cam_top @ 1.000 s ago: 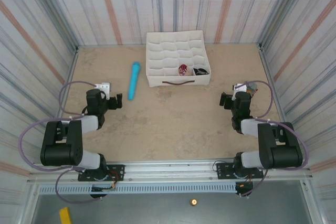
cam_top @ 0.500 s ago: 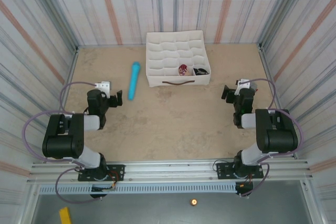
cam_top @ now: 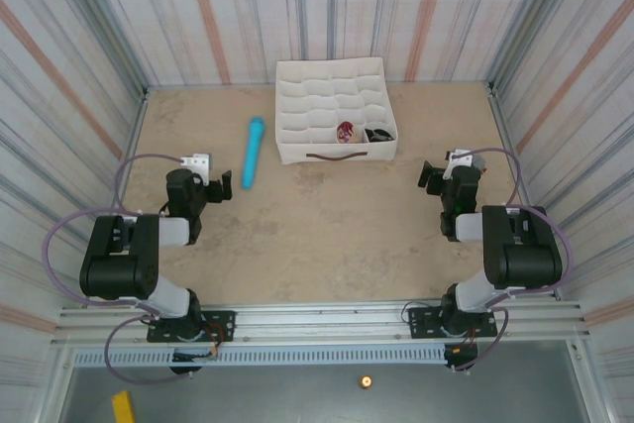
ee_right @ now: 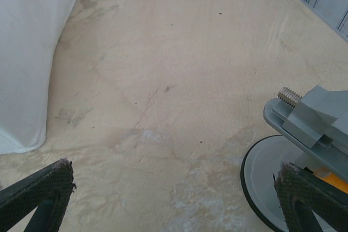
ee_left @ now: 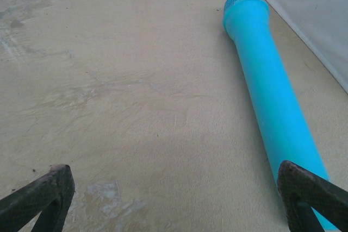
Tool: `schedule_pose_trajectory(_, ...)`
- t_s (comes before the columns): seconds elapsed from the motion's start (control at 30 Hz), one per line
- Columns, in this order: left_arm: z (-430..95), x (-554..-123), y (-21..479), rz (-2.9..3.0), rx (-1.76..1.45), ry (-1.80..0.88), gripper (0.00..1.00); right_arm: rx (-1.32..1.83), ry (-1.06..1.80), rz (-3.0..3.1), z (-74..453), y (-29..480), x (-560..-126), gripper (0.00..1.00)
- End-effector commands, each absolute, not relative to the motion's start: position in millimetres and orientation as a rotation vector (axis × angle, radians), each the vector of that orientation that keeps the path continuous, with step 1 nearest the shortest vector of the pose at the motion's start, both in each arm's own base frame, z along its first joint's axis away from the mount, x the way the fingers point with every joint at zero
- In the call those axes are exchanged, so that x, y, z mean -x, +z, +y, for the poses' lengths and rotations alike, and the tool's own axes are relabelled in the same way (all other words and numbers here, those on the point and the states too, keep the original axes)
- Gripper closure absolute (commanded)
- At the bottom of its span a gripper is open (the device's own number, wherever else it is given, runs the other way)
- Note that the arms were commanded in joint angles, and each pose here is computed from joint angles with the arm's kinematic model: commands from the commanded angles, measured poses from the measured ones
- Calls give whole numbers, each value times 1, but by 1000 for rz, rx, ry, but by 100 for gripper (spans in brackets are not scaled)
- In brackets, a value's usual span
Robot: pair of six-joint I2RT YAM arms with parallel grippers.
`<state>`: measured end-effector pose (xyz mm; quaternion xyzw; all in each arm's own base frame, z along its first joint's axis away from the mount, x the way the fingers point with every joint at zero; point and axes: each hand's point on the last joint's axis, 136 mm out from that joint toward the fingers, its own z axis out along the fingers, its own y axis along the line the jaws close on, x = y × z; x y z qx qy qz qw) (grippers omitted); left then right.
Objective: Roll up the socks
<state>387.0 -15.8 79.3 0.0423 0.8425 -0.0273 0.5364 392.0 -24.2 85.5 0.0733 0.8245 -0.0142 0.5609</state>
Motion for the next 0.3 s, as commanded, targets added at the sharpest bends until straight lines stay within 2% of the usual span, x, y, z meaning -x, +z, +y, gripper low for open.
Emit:
schedule_pose_trajectory(0.0, -14, -395, 91, 1964, -117, -32, 1, -196, -40, 1952, -27, 83, -392, 1)
schedule_pose_trajectory(0.27, -14, -395, 92, 1963, -118, -32, 1, -200, -47, 1951, -28, 83, -392, 1)
